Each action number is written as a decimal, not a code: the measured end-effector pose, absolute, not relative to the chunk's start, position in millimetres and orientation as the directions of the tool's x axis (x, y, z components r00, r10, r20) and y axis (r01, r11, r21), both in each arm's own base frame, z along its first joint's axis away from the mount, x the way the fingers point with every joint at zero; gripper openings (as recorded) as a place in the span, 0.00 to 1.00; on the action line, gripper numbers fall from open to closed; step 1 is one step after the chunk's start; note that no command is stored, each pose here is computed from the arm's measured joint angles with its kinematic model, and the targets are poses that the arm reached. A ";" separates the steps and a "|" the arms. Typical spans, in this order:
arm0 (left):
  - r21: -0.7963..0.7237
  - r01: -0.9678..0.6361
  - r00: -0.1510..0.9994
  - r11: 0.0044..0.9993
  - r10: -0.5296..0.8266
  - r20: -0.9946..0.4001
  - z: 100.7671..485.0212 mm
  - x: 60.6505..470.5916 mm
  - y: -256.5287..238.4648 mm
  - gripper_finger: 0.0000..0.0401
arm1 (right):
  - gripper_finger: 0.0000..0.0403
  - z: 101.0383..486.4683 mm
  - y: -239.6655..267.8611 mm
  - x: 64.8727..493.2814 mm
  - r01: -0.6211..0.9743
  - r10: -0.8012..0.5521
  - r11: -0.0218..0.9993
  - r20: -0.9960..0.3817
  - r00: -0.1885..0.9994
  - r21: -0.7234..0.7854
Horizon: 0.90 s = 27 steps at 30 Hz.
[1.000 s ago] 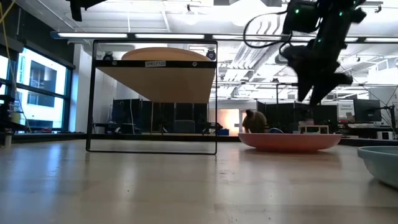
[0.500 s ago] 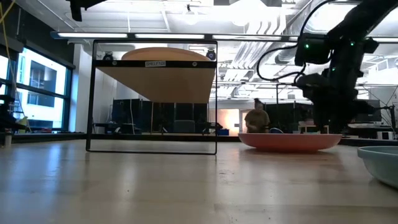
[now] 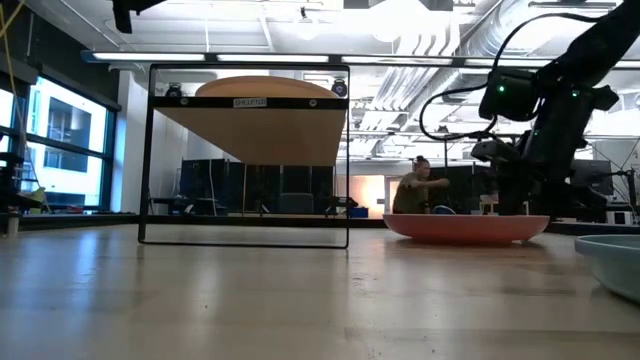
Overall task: Place and stack plates onto a shelf
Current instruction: Stack the light pink plate on top of the dark green plate on the shelf
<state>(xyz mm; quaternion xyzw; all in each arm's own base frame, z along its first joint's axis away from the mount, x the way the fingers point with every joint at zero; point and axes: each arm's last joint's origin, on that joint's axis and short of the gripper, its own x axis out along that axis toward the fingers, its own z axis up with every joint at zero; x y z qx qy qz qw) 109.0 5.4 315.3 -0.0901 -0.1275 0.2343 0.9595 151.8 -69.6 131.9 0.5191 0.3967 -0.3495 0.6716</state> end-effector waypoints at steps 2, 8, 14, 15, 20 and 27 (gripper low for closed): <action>-0.233 -0.427 0.858 0.874 0.473 0.202 315.2 109.1 5.3 0.29 | 0.43 130.6 -69.3 151.1 0.886 -0.062 0.197 -0.896 0.440 0.421; -0.234 -0.426 0.858 0.874 0.473 0.202 315.2 109.0 5.4 0.29 | 0.33 129.2 -69.3 149.9 0.894 -0.077 0.178 -0.900 0.429 0.411; -0.238 -0.425 0.856 0.873 0.473 0.208 315.9 108.9 5.4 0.29 | 0.03 130.0 -69.1 149.9 0.892 -0.075 0.165 -0.896 0.438 0.422; -0.241 -0.423 0.855 0.874 0.473 0.214 316.5 108.7 5.4 0.29 | 0.03 131.4 -68.9 149.5 0.893 -0.073 0.166 -0.898 0.435 0.419; -0.252 -0.417 0.850 0.873 0.473 0.232 318.5 108.2 5.4 0.29 | 0.01 154.9 -66.8 139.2 0.908 -0.057 0.221 -0.924 0.377 0.356; -0.260 -0.413 0.846 0.873 0.473 0.246 320.0 107.7 5.5 0.29 | 0.00 209.4 -66.5 121.6 0.869 -0.121 0.268 -0.880 0.459 0.416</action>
